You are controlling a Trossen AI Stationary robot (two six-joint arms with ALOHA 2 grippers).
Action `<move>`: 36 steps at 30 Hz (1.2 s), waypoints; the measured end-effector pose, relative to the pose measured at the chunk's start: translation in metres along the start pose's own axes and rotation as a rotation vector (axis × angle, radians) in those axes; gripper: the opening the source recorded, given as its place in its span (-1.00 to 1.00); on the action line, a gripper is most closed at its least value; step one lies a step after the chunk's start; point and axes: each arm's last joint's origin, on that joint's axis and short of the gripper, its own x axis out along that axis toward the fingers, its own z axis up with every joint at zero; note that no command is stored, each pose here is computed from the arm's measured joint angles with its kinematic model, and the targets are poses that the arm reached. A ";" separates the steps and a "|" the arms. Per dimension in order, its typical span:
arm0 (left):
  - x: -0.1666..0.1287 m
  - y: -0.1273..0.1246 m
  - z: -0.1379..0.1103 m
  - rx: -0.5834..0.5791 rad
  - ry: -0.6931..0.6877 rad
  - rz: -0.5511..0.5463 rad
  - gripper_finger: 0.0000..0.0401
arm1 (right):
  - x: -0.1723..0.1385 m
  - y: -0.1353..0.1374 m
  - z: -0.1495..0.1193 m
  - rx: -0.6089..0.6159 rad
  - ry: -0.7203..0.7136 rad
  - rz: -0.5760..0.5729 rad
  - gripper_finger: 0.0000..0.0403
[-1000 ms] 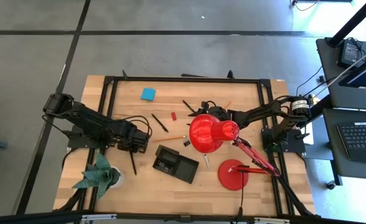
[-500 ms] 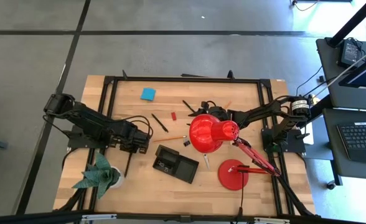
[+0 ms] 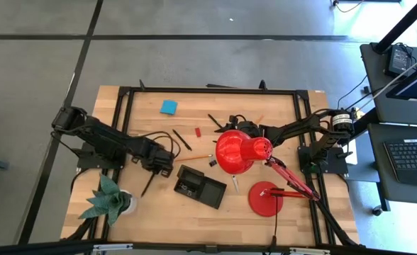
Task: Pick and place office supplies into organizer
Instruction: Put the bottom black pen into the desk organizer
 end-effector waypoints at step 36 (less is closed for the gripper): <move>-0.160 -0.057 0.042 0.491 -0.774 -0.275 -0.77 | 0.000 -0.003 0.003 0.010 -0.029 -0.014 0.05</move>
